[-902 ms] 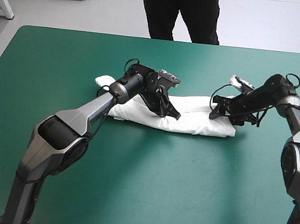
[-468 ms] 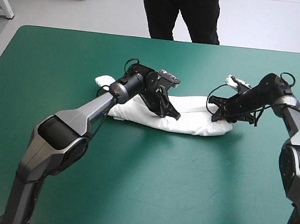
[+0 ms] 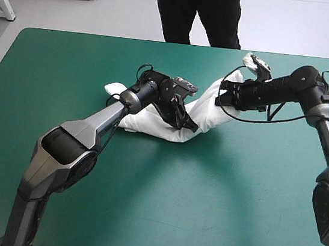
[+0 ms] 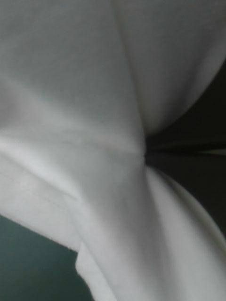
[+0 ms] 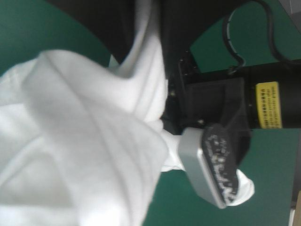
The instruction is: Fold the cloth
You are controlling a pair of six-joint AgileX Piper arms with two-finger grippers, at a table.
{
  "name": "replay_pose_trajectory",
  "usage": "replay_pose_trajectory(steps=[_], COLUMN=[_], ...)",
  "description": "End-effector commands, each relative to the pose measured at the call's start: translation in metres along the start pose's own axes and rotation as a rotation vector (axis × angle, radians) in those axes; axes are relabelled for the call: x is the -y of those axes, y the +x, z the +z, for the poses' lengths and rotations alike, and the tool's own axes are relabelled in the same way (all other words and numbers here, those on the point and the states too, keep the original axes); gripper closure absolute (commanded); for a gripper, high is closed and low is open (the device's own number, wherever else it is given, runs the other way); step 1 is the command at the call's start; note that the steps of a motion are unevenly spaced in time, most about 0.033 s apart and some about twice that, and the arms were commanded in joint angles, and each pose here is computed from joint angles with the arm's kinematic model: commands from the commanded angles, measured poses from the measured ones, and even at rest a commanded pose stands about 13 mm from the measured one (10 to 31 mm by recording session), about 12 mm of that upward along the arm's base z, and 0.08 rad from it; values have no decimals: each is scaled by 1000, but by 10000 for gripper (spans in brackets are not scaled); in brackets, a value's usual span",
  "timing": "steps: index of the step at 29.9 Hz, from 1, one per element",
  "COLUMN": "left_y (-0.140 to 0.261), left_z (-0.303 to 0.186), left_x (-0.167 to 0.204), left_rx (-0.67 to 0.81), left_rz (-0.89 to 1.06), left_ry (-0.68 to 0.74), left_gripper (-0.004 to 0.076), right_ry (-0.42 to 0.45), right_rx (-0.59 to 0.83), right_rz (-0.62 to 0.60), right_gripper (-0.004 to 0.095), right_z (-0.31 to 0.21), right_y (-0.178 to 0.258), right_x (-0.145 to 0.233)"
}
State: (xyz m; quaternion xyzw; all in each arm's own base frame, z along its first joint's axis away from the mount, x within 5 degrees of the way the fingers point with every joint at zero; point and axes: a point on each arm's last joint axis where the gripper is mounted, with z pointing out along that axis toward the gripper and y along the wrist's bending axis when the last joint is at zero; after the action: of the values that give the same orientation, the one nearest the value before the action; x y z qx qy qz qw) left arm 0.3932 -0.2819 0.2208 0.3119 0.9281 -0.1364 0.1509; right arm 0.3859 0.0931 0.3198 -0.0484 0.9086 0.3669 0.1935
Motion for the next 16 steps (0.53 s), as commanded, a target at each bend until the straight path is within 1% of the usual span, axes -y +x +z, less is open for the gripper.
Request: replay_pose_trajectory(steps=[1,5,9,12,16], left_y=[-8,-8,-9,-9,3], left_z=[-35,-35,-42,-71,-127], left_x=[11,11,10,12,8], left_rx=[75,76,93,129,125], left_rz=[17,18,23,40,73], left_ry=[11,8,-15,-39,-134], left_gripper=[733,733,733,733,733], right_ry=[-98,-111,-97,-83,-79], right_rx=[130,154,150,141,138], right_rz=[-90,-124,-128,-131,-133], right_gripper=[923,923,923,923,923], right_z=[-35,-42,-42,-40,-40], right_y=[-10,-14,-14,-14,-13], right_x=[-50,-63,-61,-59,-59])
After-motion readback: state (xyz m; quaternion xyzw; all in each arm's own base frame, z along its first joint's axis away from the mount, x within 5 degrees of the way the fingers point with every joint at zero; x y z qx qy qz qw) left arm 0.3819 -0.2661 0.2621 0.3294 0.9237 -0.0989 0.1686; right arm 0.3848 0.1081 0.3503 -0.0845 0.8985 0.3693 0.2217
